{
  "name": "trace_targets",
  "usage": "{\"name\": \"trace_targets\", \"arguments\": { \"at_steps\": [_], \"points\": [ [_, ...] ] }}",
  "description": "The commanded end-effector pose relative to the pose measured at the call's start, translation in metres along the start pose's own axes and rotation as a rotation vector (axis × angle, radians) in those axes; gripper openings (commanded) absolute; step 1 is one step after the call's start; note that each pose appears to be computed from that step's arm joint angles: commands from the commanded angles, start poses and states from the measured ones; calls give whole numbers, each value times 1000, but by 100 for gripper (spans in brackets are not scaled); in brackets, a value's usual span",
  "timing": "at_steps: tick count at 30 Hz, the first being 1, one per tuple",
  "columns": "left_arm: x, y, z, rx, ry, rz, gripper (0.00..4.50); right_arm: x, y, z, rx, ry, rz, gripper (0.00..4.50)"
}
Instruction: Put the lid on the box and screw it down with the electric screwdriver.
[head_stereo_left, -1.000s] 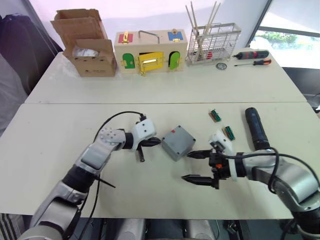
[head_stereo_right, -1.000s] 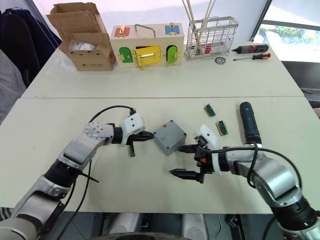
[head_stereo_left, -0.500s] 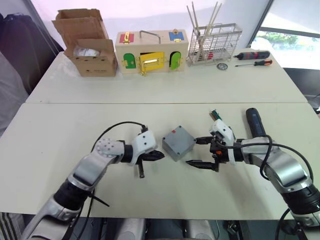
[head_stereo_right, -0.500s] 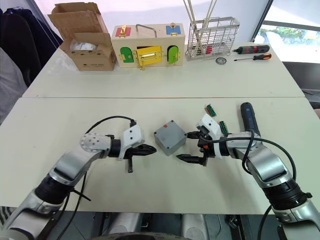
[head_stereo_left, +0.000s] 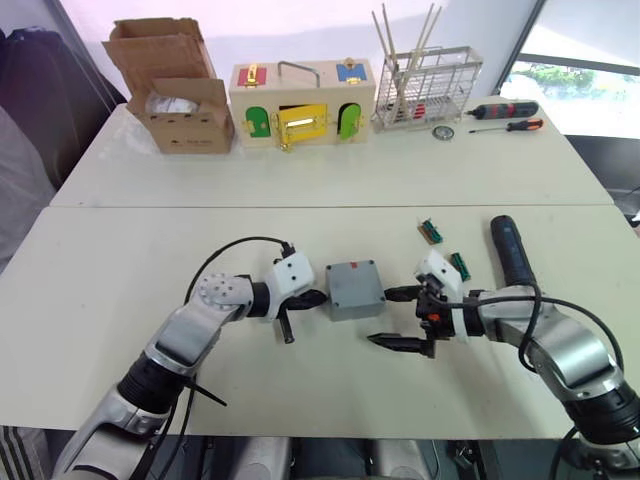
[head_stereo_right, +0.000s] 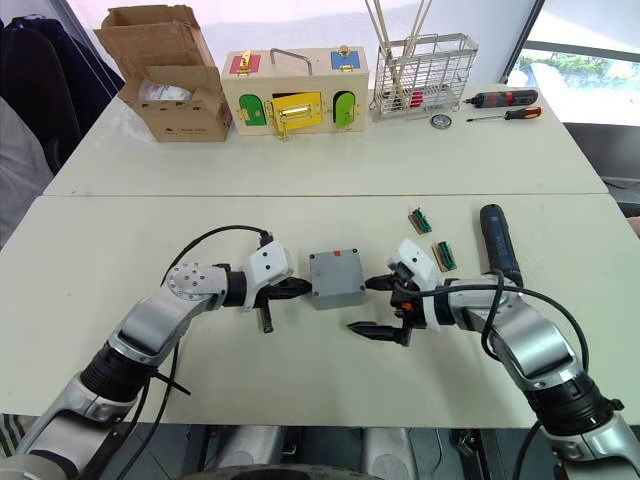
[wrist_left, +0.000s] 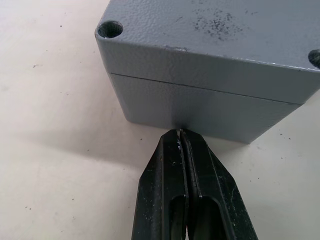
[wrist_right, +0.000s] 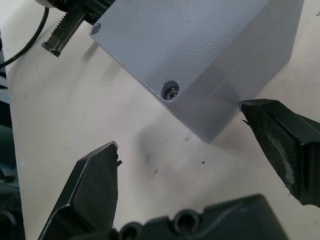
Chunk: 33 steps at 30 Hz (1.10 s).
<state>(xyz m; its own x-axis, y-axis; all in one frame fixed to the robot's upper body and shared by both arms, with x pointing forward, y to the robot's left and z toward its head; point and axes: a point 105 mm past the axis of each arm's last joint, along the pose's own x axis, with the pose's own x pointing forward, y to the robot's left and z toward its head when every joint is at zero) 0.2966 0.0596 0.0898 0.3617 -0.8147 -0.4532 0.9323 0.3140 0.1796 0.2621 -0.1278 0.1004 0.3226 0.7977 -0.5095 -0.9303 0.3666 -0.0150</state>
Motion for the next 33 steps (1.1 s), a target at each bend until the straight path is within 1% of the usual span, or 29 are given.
{"name": "trace_targets", "arguments": {
  "at_steps": [1,8,12,16,20,23,24,26,28,30,33],
  "points": [
    [0,3,14,35,-50,4,0,2,11,18,-36,-67,37,448],
    [2,5,16,34,-55,14,0,2,15,20,-25,-70,42,448],
    [2,7,17,32,-63,31,0,5,22,18,-15,-71,59,448],
    [0,8,18,36,-61,31,0,4,22,12,-16,-39,42,448],
    [-5,9,19,40,-60,26,0,-5,17,7,-35,4,10,448],
    [-16,4,21,45,-55,-12,0,-29,-4,8,-38,31,-104,448],
    [-21,2,21,49,-52,-26,0,-42,-14,12,-29,27,-160,448],
    [-33,2,23,50,-50,-36,0,-76,-34,26,26,-28,-272,448],
    [-45,3,25,48,-48,-45,0,-101,-43,38,88,-105,-325,448],
    [-56,1,29,49,-50,-64,0,-116,-50,43,117,-160,-376,448],
    [-66,8,44,64,-82,-57,0,-125,-76,45,133,-255,-513,448]
  ]
}}
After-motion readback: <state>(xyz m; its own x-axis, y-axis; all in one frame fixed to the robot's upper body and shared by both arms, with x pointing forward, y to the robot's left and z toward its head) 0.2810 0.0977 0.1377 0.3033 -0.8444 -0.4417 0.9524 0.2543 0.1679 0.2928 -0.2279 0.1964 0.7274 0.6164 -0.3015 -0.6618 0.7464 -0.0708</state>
